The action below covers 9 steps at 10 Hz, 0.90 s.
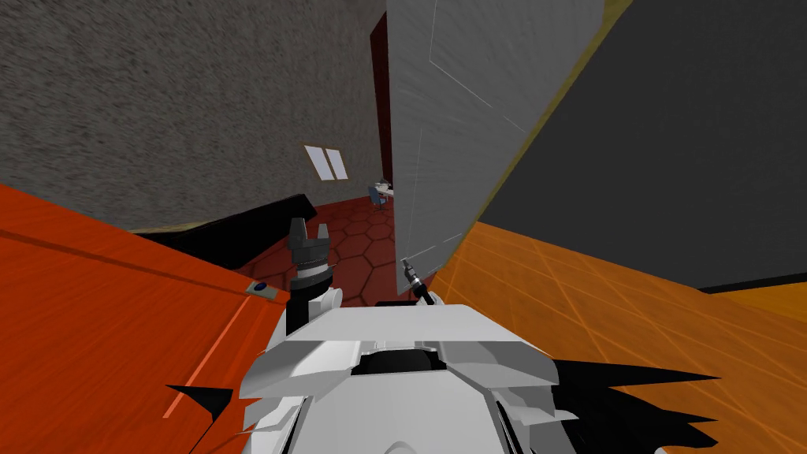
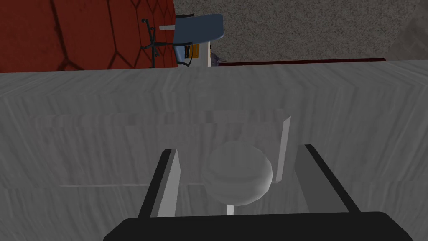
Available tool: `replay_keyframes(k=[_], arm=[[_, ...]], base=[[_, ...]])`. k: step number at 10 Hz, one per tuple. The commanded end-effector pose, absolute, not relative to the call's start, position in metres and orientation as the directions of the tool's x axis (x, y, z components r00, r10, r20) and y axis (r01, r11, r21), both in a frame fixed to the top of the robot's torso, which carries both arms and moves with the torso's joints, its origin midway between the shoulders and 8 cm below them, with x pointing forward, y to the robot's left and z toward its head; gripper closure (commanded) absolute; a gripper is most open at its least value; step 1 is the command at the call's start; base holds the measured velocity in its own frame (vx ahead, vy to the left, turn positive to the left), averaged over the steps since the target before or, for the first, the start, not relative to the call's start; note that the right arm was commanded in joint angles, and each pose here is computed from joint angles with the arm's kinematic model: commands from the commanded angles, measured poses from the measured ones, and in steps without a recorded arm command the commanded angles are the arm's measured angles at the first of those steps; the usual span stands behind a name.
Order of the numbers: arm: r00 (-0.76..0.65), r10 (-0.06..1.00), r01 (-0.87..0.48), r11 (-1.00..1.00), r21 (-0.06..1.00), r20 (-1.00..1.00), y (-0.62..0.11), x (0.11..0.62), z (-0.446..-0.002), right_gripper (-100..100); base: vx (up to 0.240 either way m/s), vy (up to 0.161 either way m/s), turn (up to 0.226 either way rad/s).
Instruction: Push the door open
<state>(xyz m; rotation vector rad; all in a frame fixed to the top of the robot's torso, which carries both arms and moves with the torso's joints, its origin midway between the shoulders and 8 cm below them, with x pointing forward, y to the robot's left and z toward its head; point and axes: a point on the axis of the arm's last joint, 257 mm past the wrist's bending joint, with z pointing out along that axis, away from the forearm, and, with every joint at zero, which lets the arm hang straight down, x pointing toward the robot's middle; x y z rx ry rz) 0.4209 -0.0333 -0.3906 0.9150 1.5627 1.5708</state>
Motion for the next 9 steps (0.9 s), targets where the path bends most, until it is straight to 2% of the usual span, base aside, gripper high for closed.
replay_keyframes(k=[1, 5, 9], arm=[[-0.482, 0.876, -0.008, 0.004, 1.0, -0.008, -0.034, 0.42, -0.392, 100], [-0.482, 0.876, -0.008, 0.004, 1.0, -0.008, -0.034, 0.42, -0.392, 100], [-0.403, 0.915, -0.001, 0.015, 1.0, -0.014, -0.074, 0.434, -0.396, 100]], base=[[-0.034, -0.02, 0.016], [-0.01, -0.007, 0.001], [0.119, 0.107, 0.031]])
